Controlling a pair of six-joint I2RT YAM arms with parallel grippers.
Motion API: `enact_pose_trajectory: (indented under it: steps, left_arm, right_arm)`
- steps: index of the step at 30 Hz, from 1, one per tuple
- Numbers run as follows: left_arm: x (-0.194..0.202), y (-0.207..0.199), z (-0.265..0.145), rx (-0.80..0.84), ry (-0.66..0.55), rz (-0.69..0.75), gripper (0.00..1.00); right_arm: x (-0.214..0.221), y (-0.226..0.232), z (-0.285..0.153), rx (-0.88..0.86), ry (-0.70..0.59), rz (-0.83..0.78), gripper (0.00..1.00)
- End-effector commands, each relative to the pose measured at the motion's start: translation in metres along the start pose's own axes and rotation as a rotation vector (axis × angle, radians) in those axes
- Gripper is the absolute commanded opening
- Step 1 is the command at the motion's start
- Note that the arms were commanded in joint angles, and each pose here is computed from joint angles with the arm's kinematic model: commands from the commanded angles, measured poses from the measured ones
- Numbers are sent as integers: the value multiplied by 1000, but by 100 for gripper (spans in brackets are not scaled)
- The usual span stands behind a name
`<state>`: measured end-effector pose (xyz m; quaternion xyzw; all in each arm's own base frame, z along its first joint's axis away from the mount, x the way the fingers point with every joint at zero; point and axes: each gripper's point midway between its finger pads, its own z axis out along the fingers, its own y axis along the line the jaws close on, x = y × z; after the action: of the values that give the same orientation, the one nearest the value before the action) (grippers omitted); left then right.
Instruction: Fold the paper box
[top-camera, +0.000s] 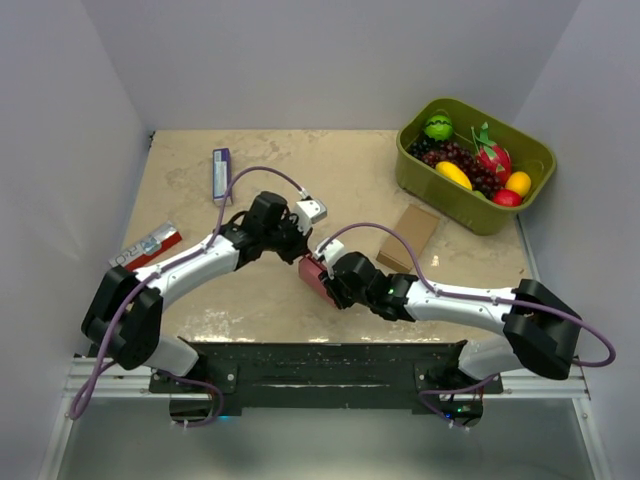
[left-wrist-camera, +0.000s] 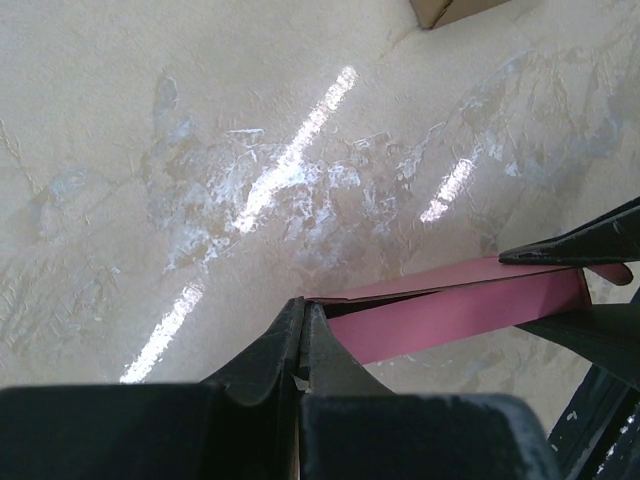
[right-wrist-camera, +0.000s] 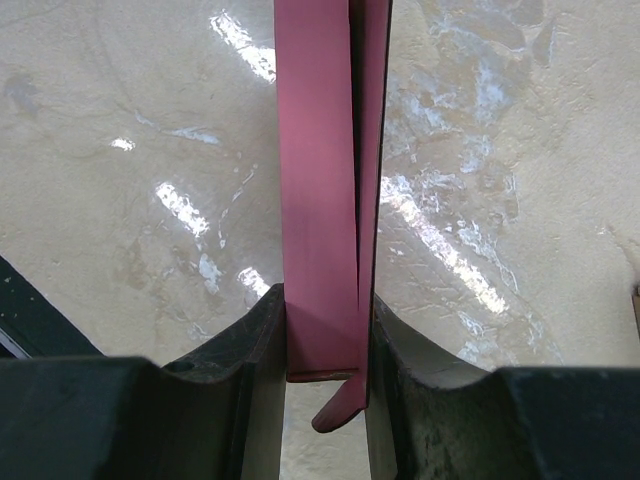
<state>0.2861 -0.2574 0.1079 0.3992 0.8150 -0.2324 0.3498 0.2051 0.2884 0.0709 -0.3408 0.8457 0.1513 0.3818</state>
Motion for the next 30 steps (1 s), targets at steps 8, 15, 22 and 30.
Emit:
enact_pose_trajectory:
  steps: [8,15,22,30]
  left_arm:
    - [17,-22,-2,34,-22,-135,0]
    - [32,-28,-10,26,-37,-151,0]
    - [31,-37,-12,48,-70,-144,0]
    - [33,-41,-6,74,-75,-162,0]
  right_arm:
    - [-24,-7,1,57,-44,6,18]
    - [-23,-8,1,54,-48,16,17]
    - [-21,-7,1,43,-50,24,17]
    - [-23,-6,-4,32,-69,32,17]
